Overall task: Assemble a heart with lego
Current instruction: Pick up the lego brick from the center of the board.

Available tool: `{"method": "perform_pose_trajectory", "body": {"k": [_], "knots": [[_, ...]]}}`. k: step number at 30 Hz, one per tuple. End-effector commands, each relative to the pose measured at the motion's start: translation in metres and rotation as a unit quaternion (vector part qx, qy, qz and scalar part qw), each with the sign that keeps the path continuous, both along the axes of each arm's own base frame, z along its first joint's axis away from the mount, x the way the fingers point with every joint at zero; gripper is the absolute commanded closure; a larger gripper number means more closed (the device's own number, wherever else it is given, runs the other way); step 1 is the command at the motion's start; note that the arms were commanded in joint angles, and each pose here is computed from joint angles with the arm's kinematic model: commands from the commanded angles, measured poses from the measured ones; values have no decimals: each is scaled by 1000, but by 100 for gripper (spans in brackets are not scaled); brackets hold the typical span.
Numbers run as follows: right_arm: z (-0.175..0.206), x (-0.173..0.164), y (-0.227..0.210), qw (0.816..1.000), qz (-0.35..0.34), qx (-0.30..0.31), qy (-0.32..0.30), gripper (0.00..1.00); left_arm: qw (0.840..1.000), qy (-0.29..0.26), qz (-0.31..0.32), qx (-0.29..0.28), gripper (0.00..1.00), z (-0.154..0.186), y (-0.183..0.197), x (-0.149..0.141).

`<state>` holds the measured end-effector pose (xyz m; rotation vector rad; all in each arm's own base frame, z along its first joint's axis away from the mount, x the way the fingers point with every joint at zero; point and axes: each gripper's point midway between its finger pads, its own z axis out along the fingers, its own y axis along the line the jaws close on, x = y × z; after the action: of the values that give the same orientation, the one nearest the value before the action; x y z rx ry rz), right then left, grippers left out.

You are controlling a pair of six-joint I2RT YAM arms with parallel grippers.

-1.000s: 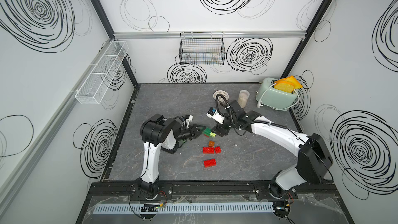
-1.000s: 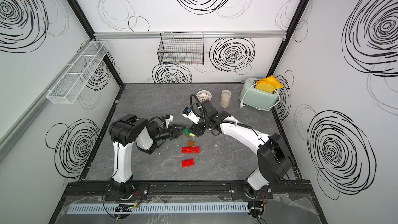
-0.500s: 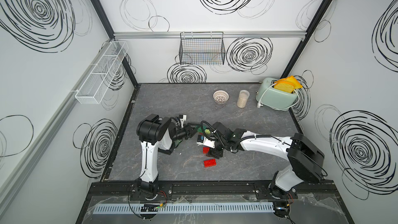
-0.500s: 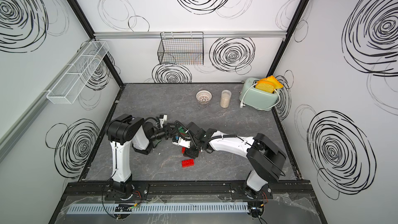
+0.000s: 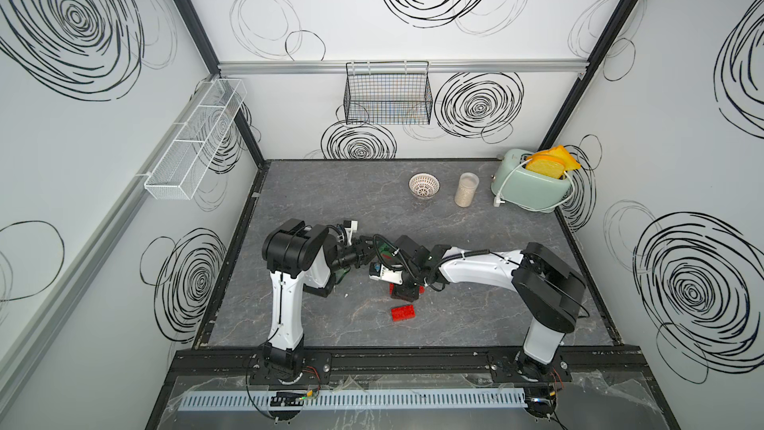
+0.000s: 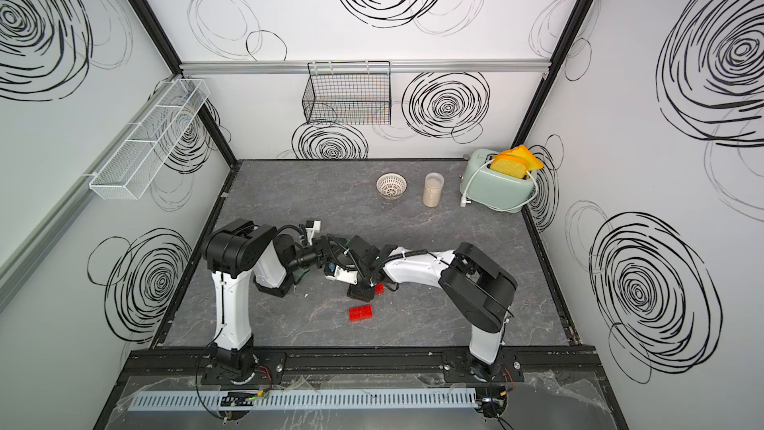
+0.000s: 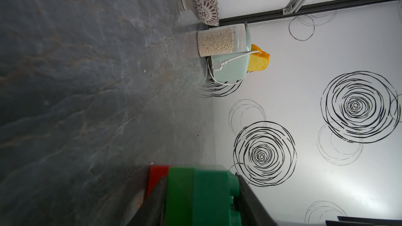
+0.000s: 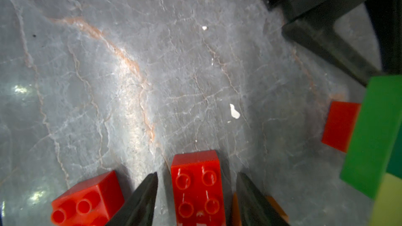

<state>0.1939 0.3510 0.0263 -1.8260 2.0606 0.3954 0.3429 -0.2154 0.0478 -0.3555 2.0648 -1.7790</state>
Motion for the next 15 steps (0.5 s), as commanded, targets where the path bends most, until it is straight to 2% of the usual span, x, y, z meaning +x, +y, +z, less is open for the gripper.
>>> {"method": "perform_pose_trajectory", "body": {"k": [1,15], "knots": [[-5,-5,-9,1000,9,-20,11,44,999,-33,5,-13,72,13,3,3],[-6,-5,-27,999,-11,-29,12,57,999,-34,-2,-23,70,17,-3,-1]]}}
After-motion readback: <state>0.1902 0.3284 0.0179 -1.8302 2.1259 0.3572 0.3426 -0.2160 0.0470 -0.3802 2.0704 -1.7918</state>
